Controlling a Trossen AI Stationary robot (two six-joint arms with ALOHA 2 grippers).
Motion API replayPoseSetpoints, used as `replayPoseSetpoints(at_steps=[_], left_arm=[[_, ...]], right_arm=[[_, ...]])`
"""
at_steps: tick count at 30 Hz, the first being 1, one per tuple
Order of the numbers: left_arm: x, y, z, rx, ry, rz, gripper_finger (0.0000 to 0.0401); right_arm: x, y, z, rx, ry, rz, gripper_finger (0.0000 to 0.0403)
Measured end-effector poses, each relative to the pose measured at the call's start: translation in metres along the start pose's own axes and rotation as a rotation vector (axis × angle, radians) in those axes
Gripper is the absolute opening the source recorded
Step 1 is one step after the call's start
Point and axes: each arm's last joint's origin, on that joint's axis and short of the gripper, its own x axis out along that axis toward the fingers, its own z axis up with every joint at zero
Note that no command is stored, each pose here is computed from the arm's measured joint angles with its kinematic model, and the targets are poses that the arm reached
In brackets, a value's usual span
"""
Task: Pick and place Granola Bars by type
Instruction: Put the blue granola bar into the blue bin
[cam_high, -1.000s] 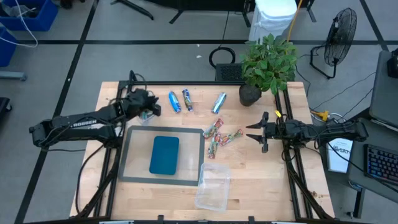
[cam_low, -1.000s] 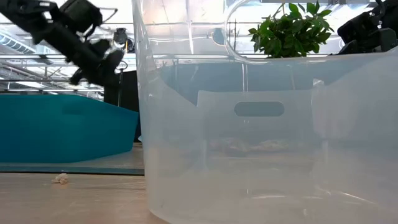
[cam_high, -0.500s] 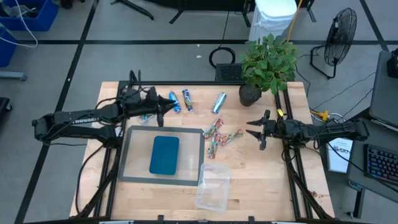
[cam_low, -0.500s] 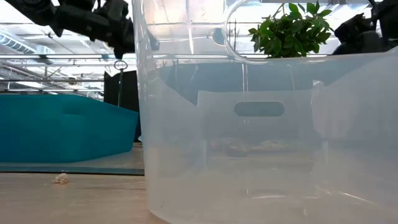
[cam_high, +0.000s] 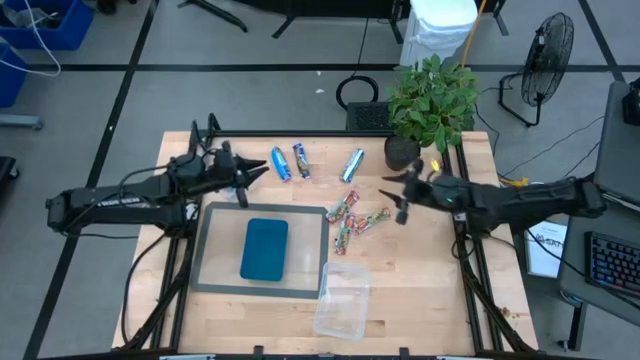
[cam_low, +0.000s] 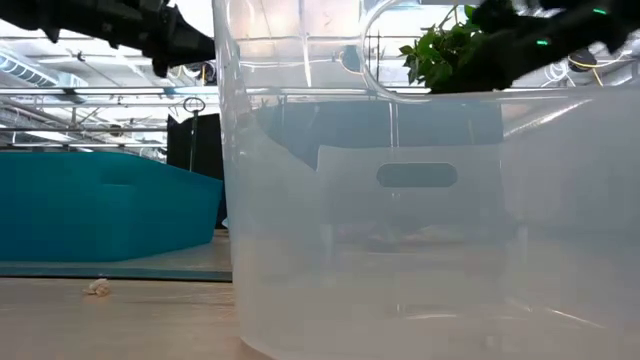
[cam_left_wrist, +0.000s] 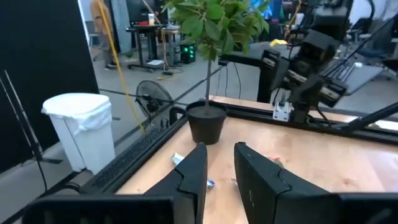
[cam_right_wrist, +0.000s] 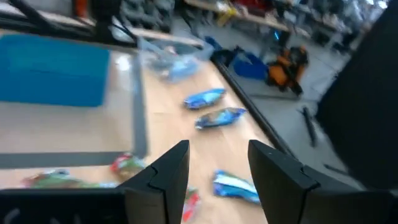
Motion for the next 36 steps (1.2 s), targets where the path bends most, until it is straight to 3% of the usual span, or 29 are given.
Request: replayPoseSetpoints(at_steps=[4, 7, 9, 13, 17, 24, 28, 36], left_arm=[[-0.005, -0.001, -0.015, -0.013, 0.002, 0.021, 0.0085], [-0.007, -0.001, -0.028, -0.017, 0.000, 0.020, 0.0085], [-0.007, -0.002, -0.036, -0.016, -0.010, 0.011, 0.0085], [-0.008, -0.003, -0.047, -0.014, 0.004, 0.006, 0.0085], [-0.009, -0.003, -0.048, -0.019, 0.005, 0.002, 0.0085], [-0.009, -0.004, -0.046, 0.010, -0.018, -0.032, 0.0085], [-0.009, -0.004, -0.046, 0.016, -0.022, -0.034, 0.0085], [-0.009, -0.004, -0.047, 0.027, -0.006, -0.040, 0.0085]], right_arm=[[0.035, -0.018, 0.020, 0.043, 0.217, 0.000, 0.0155], [0.063, -0.033, 0.033, 0.067, 0.358, 0.097, 0.0155], [0.083, -0.039, 0.032, 0.018, 0.458, 0.158, 0.0155], [0.118, -0.044, 0.028, -0.114, 0.501, 0.295, 0.0155], [0.147, -0.047, 0.014, -0.081, 0.561, 0.402, 0.0155], [0.190, -0.062, -0.019, -0.030, 0.718, 0.393, 0.0155], [0.209, -0.075, -0.023, -0.013, 0.754, 0.378, 0.0155], [0.217, -0.096, -0.027, 0.001, 0.803, 0.355, 0.0155]])
